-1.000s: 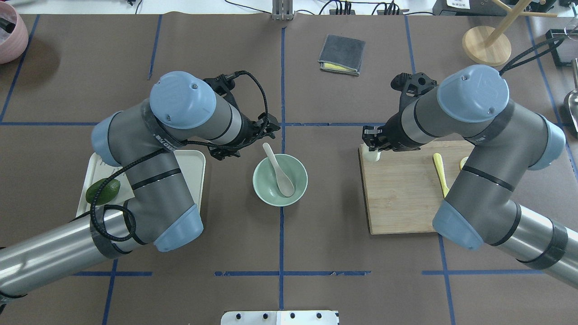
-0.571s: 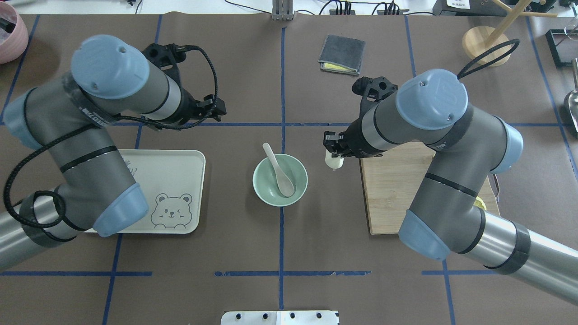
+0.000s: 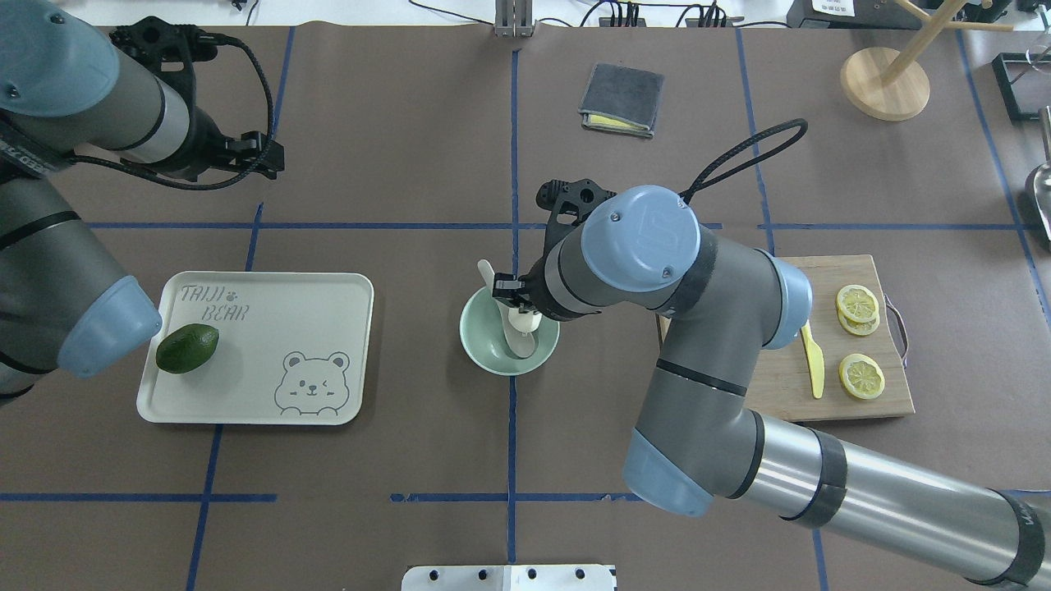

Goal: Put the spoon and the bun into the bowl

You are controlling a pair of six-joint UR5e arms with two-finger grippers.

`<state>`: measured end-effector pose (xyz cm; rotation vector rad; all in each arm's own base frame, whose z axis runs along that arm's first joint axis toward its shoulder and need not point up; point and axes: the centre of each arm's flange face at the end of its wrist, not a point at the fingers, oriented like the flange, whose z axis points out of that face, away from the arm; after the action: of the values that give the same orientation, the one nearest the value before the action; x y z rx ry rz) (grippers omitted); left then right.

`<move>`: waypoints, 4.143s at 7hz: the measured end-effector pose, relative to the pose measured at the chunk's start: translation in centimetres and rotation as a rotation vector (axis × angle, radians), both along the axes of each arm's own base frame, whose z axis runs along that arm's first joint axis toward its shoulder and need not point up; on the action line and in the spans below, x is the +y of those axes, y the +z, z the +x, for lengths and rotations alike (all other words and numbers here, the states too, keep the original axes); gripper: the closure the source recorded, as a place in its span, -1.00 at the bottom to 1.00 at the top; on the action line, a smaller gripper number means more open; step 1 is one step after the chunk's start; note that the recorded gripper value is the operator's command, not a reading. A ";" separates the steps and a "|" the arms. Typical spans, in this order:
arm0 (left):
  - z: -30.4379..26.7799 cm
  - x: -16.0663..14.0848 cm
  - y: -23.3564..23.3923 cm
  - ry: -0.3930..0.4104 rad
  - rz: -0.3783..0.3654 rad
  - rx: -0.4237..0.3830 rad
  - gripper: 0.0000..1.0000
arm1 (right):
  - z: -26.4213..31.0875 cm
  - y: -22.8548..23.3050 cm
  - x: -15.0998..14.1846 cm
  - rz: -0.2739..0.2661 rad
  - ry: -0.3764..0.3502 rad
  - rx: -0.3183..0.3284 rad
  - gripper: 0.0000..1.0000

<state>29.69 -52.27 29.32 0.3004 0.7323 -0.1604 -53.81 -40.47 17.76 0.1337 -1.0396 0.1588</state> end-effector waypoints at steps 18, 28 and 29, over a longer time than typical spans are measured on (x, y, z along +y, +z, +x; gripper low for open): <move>-34.7 -0.2 31.4 0.446 0.039 -0.125 -1.00 | 43.3 28.3 -9.8 0.168 -0.254 0.257 -1.00; -36.1 5.5 37.2 0.397 -0.081 0.010 -1.00 | 59.0 45.7 -10.1 0.100 -0.276 0.236 -1.00; -36.1 5.4 37.2 0.383 -0.091 0.017 -1.00 | 59.7 46.2 -9.8 0.085 -0.260 0.200 -1.00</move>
<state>-6.41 -46.84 66.48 0.0686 0.7838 0.1671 5.86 -50.31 63.98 0.0883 -0.8554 -0.1329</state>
